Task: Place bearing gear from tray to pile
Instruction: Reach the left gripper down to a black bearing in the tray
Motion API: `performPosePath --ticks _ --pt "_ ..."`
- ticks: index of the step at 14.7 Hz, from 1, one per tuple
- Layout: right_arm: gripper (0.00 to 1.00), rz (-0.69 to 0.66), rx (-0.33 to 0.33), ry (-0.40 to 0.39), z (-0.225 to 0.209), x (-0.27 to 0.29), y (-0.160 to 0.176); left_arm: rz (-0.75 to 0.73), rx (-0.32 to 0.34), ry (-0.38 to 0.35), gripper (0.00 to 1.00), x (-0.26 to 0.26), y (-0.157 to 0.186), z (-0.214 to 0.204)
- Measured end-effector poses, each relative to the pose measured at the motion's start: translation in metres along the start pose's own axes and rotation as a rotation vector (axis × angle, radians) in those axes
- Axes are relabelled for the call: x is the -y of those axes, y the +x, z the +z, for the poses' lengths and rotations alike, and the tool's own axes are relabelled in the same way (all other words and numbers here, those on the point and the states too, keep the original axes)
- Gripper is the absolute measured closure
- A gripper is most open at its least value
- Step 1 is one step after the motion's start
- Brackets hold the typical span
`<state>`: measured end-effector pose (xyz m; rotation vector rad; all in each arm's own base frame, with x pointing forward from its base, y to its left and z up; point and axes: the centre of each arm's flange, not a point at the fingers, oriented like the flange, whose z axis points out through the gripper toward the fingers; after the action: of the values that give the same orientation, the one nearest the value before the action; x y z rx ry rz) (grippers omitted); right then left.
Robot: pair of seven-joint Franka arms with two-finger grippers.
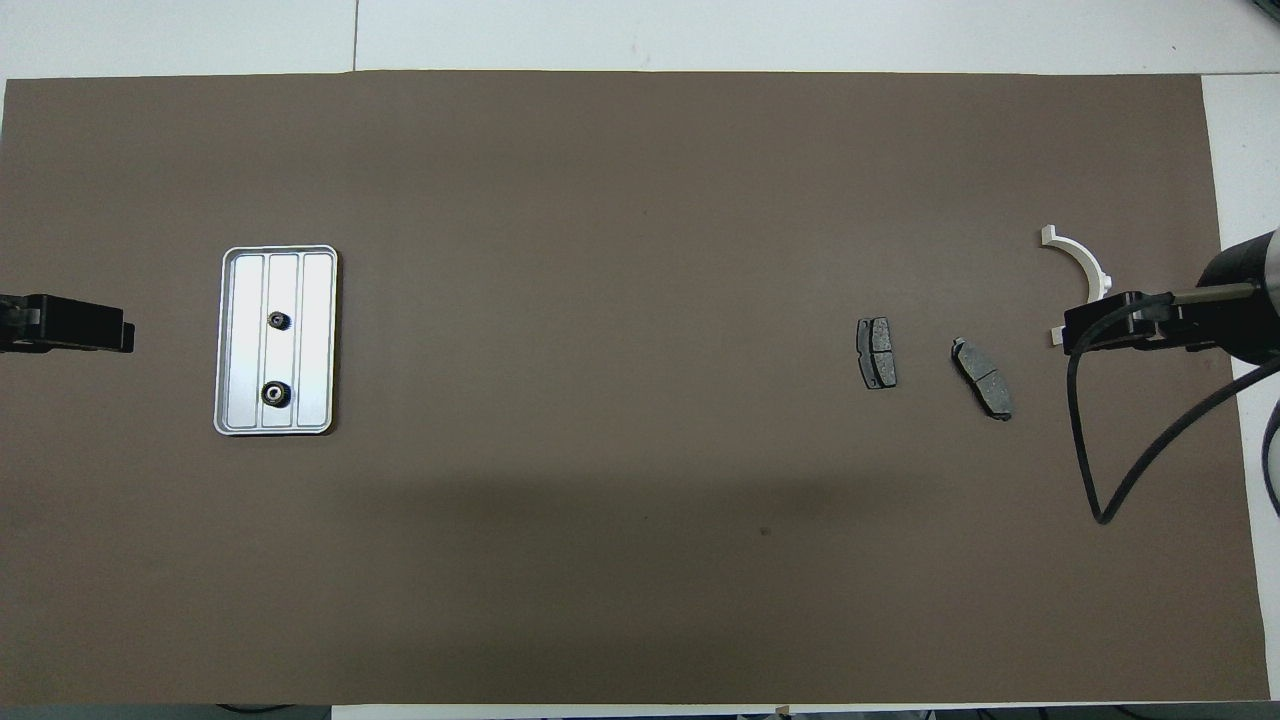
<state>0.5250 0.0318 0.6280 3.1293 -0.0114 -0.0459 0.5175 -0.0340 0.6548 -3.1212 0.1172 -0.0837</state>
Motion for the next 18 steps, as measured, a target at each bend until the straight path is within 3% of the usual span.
performPosePath --ticks 5,7,9,14,17,18 --pt "0.00 0.001 -0.001 0.000 0.000 0.000 0.000 -0.006 0.038 -0.002 0.00 0.016 -0.007 0.017" --pt "0.00 0.001 -0.001 0.000 -0.001 -0.001 0.000 -0.011 -0.002 -0.002 0.02 0.027 -0.013 0.044" --pt "0.00 0.001 -0.001 0.000 -0.001 -0.001 0.000 0.011 -0.035 0.000 0.00 0.039 -0.018 0.095" --pt "0.00 0.007 -0.011 0.001 -0.006 -0.004 -0.003 0.075 -0.005 0.012 0.00 0.071 -0.009 0.227" --pt "0.00 0.014 -0.021 0.001 -0.011 -0.007 -0.006 0.089 -0.007 0.016 0.04 0.064 -0.011 0.285" --pt "0.00 0.014 -0.026 0.001 -0.013 -0.008 -0.007 0.095 -0.003 0.015 0.01 0.060 -0.013 0.296"
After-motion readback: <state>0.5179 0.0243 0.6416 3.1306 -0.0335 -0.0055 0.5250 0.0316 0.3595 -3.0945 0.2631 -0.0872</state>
